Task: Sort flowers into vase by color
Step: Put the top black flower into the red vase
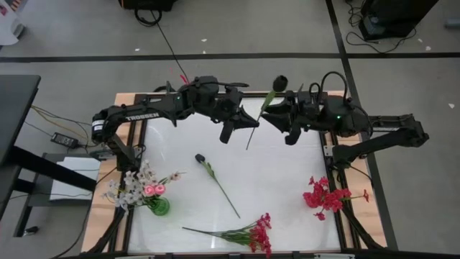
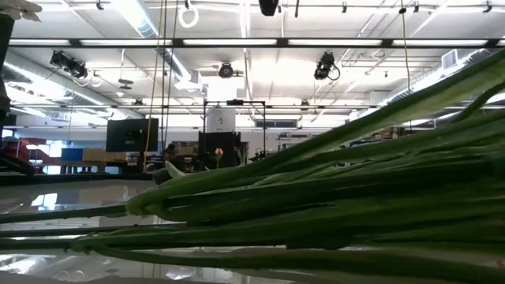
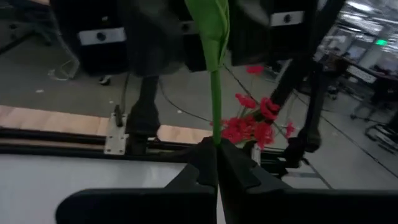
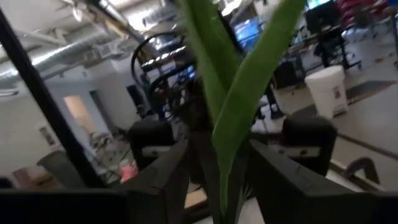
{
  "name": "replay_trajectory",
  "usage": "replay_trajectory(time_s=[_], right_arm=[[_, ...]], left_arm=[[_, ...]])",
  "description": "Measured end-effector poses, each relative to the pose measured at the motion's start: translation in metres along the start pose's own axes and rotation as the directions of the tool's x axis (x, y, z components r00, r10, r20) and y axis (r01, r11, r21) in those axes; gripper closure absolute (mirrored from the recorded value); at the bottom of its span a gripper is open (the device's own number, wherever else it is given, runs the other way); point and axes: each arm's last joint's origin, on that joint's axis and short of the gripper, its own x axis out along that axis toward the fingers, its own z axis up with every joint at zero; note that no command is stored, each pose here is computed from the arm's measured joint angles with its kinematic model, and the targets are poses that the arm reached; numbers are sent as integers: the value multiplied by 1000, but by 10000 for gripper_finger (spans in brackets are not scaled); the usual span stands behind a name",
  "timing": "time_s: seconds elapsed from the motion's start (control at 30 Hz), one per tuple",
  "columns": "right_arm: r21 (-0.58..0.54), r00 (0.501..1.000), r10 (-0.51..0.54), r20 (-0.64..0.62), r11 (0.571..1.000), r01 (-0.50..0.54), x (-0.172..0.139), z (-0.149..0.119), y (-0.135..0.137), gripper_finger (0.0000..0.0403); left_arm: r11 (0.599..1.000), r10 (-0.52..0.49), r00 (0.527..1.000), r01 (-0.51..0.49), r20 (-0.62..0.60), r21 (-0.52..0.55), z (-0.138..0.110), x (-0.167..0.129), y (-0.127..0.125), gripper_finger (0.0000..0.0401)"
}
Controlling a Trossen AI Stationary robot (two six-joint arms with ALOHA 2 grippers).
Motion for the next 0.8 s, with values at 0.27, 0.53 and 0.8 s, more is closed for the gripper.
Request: replay_trajectory(time_s=[0.27, 0.53, 0.8], right_arm=[[-3, 1000, 14, -26, 1000, -14, 6, -5, -3, 246], [-7, 998, 27, -59, 1000, -28, 11, -10, -4, 325], [-50, 996, -74, -55, 996, 71, 10, -12, -6, 384]], left_arm=[[999, -37, 999, 37, -37, 3, -3, 0, -1, 400], [1000, -19, 996, 17, -85, -20, -10, 2, 1, 400], [999, 34, 997, -36, -73, -28, -5, -6, 7, 336]])
